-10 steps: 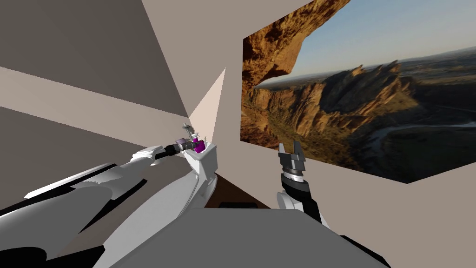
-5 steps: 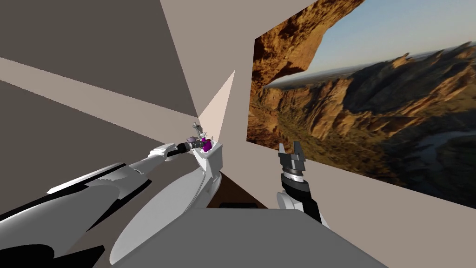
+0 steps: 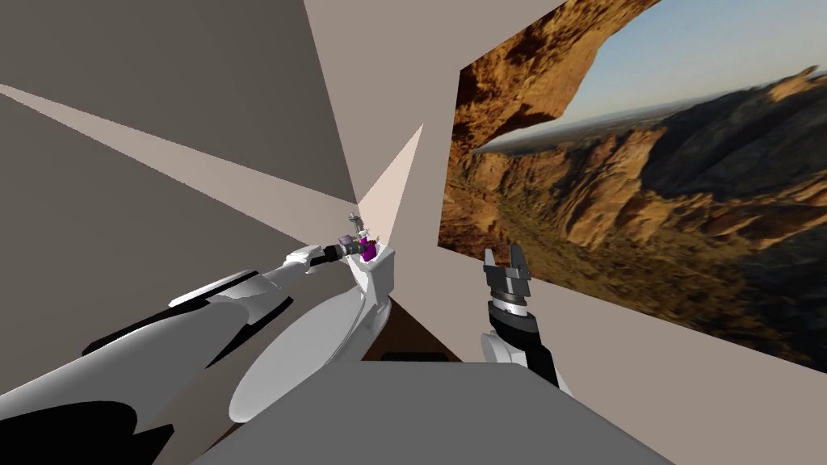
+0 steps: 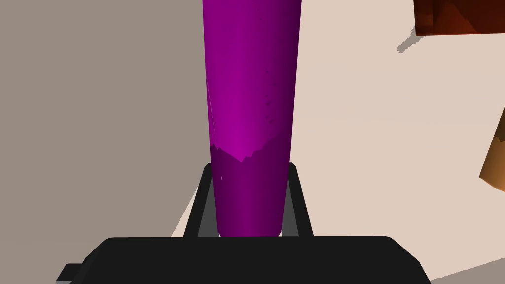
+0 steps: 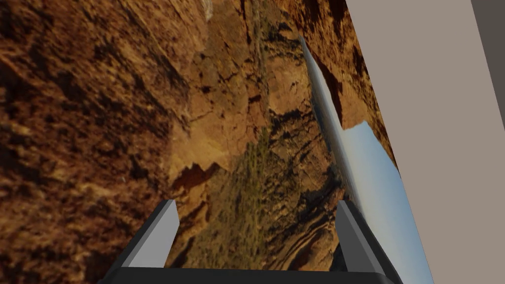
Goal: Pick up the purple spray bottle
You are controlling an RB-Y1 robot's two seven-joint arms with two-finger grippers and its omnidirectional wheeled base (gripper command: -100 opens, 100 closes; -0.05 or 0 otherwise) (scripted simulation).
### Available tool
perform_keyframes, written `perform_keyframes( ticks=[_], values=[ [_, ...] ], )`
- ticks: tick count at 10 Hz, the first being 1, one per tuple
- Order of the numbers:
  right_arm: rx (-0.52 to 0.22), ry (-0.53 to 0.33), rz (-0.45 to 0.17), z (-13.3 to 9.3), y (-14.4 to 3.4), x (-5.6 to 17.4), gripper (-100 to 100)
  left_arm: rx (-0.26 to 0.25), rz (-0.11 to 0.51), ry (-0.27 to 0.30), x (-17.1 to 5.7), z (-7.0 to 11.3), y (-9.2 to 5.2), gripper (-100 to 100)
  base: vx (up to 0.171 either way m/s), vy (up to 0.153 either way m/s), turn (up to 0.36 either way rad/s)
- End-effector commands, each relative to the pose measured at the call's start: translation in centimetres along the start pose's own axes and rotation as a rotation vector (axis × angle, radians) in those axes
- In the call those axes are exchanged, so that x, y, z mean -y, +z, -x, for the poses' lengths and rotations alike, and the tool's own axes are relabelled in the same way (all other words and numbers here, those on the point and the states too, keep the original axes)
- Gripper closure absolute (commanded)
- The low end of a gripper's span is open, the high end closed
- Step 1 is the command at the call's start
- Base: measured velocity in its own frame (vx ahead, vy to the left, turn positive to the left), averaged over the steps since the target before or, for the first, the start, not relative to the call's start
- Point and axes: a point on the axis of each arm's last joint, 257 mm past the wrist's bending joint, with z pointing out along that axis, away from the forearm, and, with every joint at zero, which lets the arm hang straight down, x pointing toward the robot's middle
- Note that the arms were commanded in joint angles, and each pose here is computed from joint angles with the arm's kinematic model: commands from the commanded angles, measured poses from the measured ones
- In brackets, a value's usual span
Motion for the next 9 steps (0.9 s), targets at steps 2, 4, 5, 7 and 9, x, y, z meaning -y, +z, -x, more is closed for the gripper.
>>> perform_keyframes(
  ticks=[2,4,5,7,9],
  values=[
    [0.000,0.000,0.000,0.0,0.0,0.0,0,-0.023,0.026,-0.018,-0.4,-1.0,-0.1,100,0.015,0.048,0.024],
    [0.000,0.000,0.000,0.0,0.0,0.0,0,-0.001,-0.018,0.006,1.6,0.4,1.3,100,-0.012,0.008,0.011],
    [0.000,0.000,0.000,0.0,0.0,0.0,0,-0.003,-0.054,0.016,3.9,0.9,3.7,100,-0.001,0.049,0.263],
    [0.000,0.000,0.000,0.0,0.0,0.0,0,-0.003,-0.054,0.016,3.9,0.9,3.7,100,0.011,0.028,0.061],
    [0.000,0.000,0.000,0.0,0.0,0.0,0,-0.009,-0.076,0.023,5.8,1.2,5.8,100,0.007,0.045,0.180]
  ],
)
